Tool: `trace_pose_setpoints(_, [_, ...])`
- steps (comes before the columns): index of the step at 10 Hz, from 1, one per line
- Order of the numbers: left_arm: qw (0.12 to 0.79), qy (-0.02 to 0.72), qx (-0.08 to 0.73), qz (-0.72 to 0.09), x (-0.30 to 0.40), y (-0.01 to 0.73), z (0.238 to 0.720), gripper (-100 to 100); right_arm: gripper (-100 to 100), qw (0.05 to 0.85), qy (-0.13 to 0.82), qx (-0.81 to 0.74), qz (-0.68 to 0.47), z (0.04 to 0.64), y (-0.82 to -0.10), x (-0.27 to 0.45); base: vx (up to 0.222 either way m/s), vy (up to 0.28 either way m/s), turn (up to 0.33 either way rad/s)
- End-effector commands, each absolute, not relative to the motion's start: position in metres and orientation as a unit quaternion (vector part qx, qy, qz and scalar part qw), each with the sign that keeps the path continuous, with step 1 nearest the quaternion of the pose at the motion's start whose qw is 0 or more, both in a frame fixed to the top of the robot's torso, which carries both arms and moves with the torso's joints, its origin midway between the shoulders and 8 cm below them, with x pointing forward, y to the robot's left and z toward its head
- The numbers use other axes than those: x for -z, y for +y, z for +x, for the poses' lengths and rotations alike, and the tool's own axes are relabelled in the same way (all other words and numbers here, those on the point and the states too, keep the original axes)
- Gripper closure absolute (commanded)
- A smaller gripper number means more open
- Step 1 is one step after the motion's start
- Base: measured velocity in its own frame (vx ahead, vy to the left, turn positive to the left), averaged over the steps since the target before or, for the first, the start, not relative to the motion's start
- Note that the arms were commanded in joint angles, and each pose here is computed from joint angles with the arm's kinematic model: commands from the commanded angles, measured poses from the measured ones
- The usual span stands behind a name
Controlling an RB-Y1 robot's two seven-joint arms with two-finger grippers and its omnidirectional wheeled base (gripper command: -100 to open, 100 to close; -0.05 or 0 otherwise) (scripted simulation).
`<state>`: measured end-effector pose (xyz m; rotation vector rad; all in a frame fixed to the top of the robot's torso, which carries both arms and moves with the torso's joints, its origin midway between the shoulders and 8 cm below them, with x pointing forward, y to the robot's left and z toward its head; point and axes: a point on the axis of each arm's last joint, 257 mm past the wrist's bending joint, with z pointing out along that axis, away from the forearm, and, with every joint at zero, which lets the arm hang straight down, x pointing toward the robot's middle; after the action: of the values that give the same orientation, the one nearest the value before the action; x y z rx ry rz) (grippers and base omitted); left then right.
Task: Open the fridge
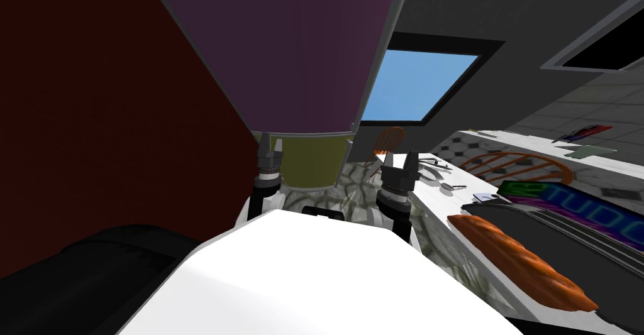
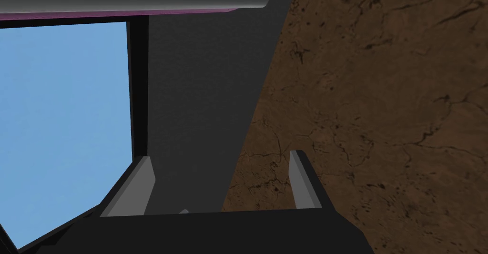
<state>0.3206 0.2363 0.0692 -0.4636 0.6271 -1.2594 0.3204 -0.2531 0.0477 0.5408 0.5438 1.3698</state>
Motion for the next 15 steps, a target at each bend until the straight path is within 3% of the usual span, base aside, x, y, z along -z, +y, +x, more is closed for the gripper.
trace_pose_setpoints(1, [0.738, 0.286, 0.574, -0.211, -0.069, 0.236, 0.321, 0, 0, 0.707, 0.245, -0.617, 0.243, 0.32, -0.253, -0.048, 0.0, 0.0, 0.0])
trace_pose_setpoints(3, [0.738, 0.286, 0.574, -0.211, -0.069, 0.236, 0.321, 0, 0, 0.707, 0.245, -0.617, 0.243, 0.32, -0.253, -0.048, 0.0, 0.0, 0.0])
trace_pose_setpoints(4, [0.735, 0.304, 0.572, -0.202, -0.067, 0.233, 0.323, -100, 0, 0.707, 0.245, -0.617, 0.243, 0.32, -0.253, -0.048, 0.023, -0.033, -0.016])
trace_pose_setpoints(15, [0.71, 0.419, 0.522, -0.22, -0.033, 0.243, 0.354, -100, 0, 0.707, 0.245, -0.617, 0.244, 0.32, -0.253, -0.047, 0.054, -0.092, -0.024])
